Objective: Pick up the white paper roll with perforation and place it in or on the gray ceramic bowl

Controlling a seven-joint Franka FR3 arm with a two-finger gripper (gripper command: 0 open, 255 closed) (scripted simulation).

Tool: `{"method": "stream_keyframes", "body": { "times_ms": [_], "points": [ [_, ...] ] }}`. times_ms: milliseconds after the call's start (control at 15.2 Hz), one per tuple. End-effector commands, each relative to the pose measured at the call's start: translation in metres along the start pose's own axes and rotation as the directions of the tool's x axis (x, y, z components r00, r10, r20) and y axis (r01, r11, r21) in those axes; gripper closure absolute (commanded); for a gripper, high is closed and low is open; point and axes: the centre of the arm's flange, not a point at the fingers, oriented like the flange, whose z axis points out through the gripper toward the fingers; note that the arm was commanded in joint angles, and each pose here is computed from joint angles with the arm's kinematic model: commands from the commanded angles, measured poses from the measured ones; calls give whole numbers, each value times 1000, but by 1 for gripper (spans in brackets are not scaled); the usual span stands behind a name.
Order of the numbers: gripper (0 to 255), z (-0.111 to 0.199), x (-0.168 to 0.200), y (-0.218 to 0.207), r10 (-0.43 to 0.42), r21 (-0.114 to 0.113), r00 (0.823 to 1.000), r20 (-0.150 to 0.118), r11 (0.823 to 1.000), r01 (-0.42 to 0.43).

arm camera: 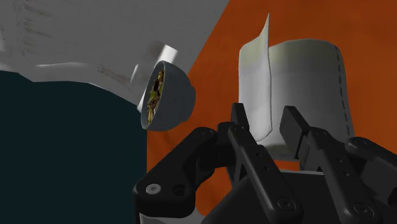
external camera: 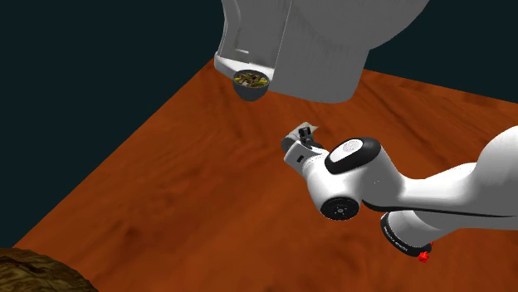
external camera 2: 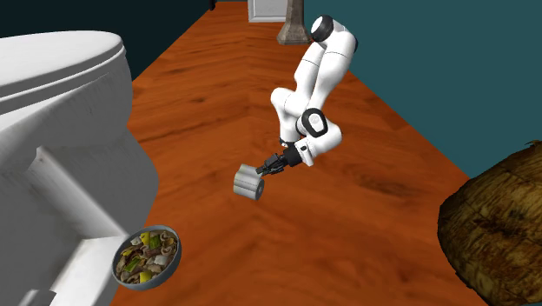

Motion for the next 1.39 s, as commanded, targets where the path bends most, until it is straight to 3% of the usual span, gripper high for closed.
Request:
{"method": "stream_keyframes", "body": {
  "times_ms": [0,462,1320],
  "points": [
    [255,0,0,0,0,0,1000,0,1000,0],
    [255,0,0,0,0,0,1000,0,1000,0],
    [255,-23,-25,60,0,0,1000,0,1000,0]
  ]
}}
